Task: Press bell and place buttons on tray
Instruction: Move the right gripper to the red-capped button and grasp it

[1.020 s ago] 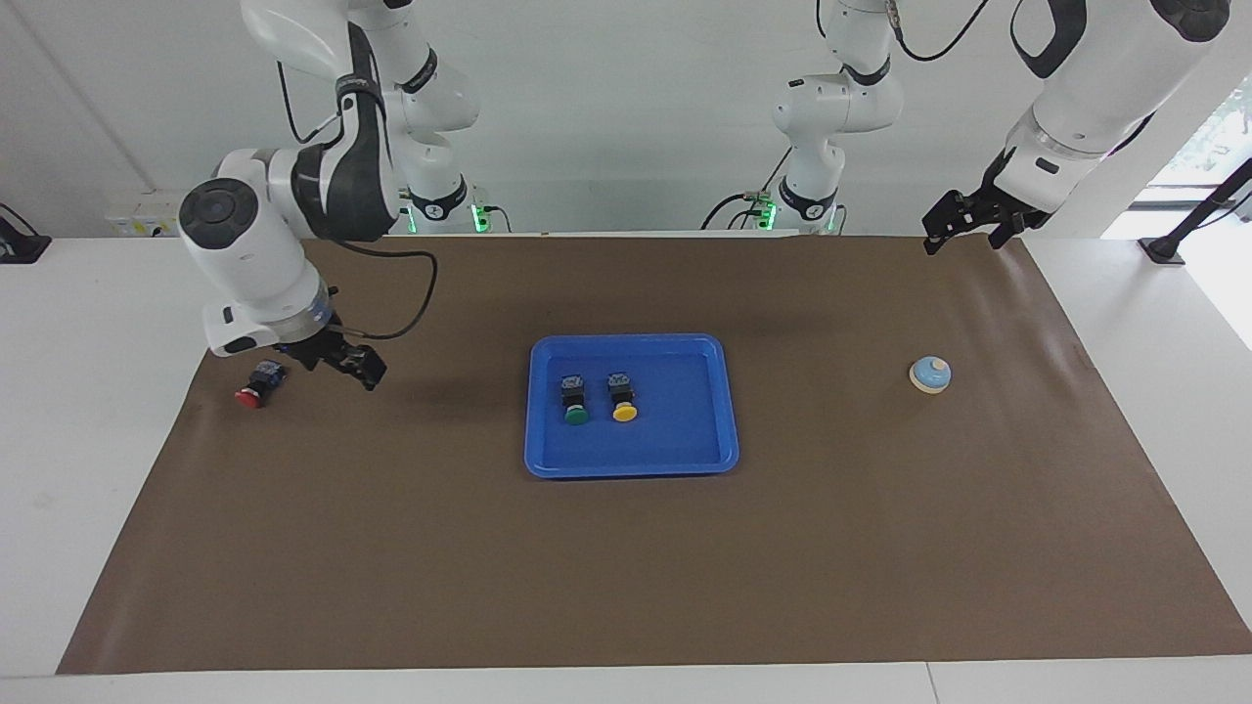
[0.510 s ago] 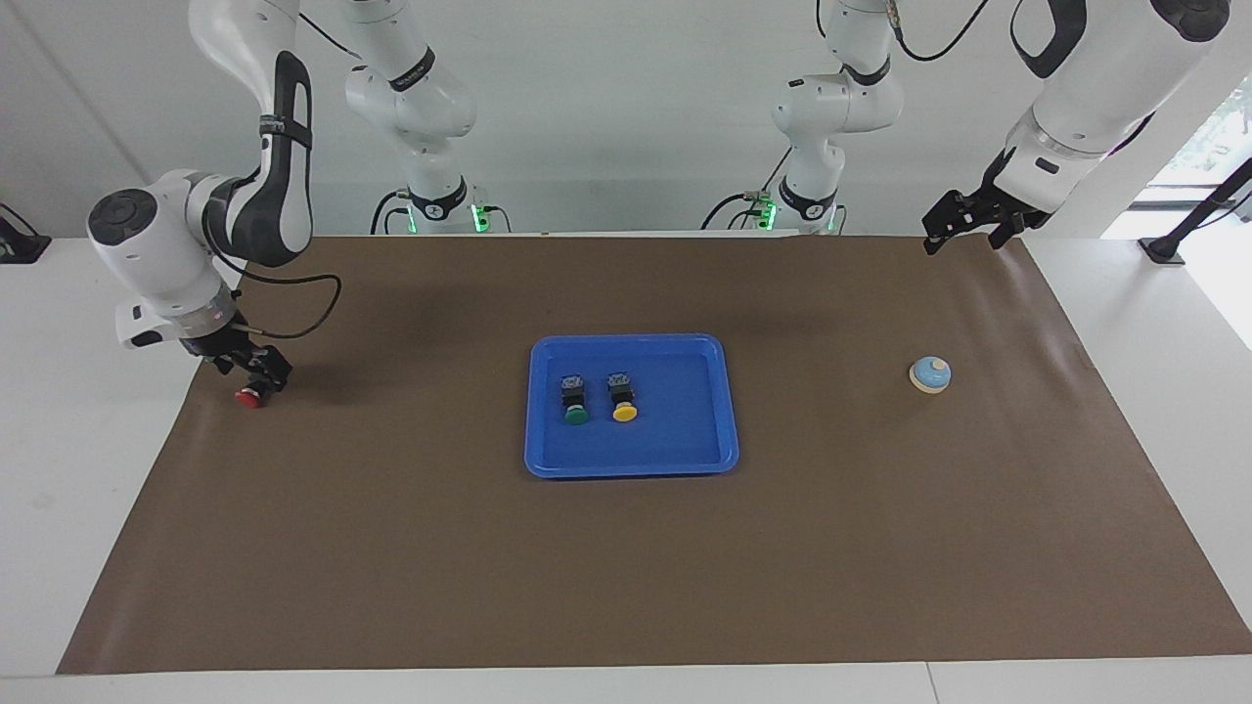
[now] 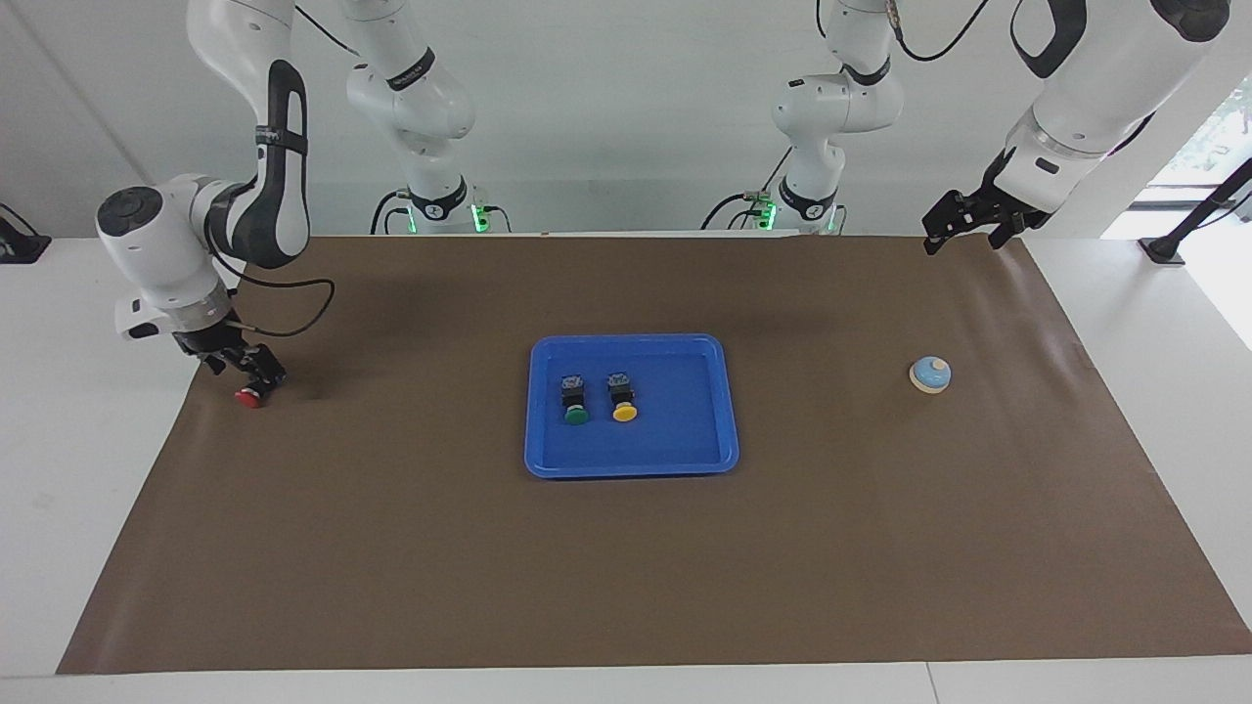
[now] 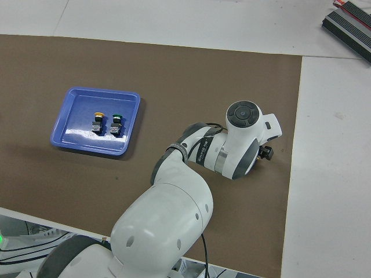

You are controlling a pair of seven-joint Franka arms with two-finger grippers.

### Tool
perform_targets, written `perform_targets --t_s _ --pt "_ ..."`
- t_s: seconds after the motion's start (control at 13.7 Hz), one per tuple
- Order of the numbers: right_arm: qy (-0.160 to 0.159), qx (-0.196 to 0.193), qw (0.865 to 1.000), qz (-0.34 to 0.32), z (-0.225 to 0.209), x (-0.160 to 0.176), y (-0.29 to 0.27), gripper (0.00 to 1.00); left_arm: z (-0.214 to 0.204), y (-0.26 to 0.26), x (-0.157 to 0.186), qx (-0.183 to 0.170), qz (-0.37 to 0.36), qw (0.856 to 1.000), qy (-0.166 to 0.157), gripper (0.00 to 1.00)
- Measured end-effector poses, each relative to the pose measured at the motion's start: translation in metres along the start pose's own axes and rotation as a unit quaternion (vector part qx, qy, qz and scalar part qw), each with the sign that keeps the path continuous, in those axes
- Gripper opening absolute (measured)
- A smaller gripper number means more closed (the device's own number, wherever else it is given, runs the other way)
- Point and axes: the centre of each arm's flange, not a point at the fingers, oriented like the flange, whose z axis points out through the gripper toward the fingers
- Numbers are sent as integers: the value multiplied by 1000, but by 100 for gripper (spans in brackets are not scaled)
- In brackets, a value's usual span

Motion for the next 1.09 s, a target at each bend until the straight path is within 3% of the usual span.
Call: perform_targets --t_s 0.15,0.51,0.73,1.09 --pt "-1 0 1000 2 5 -4 1 100 0 0 0 0 0 1000 0 100" --pt "3 2 1000 6 16 -16 6 41 0 0 0 0 0 1000 0 100" --pt "-16 2 1000 -5 9 -11 -6 41 0 0 0 0 0 1000 0 100" --pt "-74 -1 996 -48 -100 37 -120 41 0 0 0 0 0 1000 0 100"
